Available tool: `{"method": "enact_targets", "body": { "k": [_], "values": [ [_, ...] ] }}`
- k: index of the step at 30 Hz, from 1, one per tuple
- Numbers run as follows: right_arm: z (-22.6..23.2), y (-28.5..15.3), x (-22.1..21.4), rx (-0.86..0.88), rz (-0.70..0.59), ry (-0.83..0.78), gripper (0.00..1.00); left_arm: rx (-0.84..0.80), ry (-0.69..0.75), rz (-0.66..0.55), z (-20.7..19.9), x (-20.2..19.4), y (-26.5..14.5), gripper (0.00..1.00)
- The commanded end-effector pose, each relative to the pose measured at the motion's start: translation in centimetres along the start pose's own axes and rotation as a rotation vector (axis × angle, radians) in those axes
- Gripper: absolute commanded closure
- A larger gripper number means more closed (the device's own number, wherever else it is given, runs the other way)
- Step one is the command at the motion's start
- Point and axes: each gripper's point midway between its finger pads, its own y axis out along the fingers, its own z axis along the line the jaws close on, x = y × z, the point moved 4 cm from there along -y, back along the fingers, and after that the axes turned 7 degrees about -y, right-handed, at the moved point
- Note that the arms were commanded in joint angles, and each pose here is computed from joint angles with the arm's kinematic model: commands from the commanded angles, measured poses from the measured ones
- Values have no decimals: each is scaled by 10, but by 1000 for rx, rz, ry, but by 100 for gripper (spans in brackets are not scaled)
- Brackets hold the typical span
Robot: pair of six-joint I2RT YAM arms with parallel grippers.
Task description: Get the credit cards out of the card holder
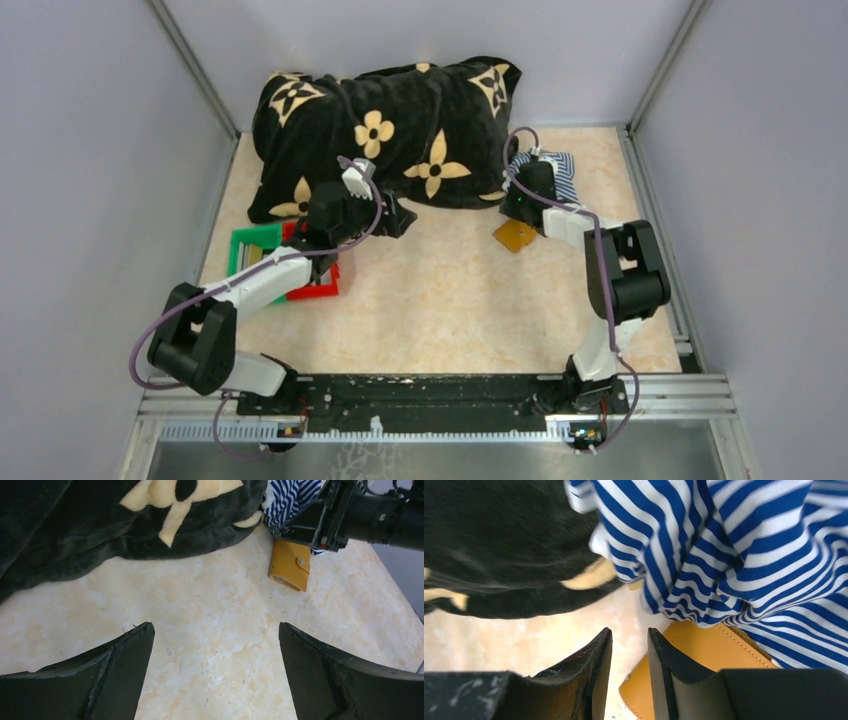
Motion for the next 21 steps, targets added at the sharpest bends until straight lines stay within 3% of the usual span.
{"method": "enact_targets", "body": {
  "k": [1, 3, 6, 15, 21],
  "values": [
    [-11, 14, -4, -65, 34, -16, 67, 47, -127, -38, 13, -10, 0, 0],
    [-14, 17, -13, -81, 66, -14, 67, 35, -284, -20, 19, -21, 2, 1],
    [-17, 14, -22, -83, 82, -7, 67, -59, -350, 60, 15, -36, 12, 5],
    [16, -7, -64, -4, 185, -107, 67, -8, -281, 101, 2, -42, 33, 4],
    [39, -43, -33, 73, 92, -122, 67, 5, -234, 123, -5, -52, 41, 3]
  ]
}}
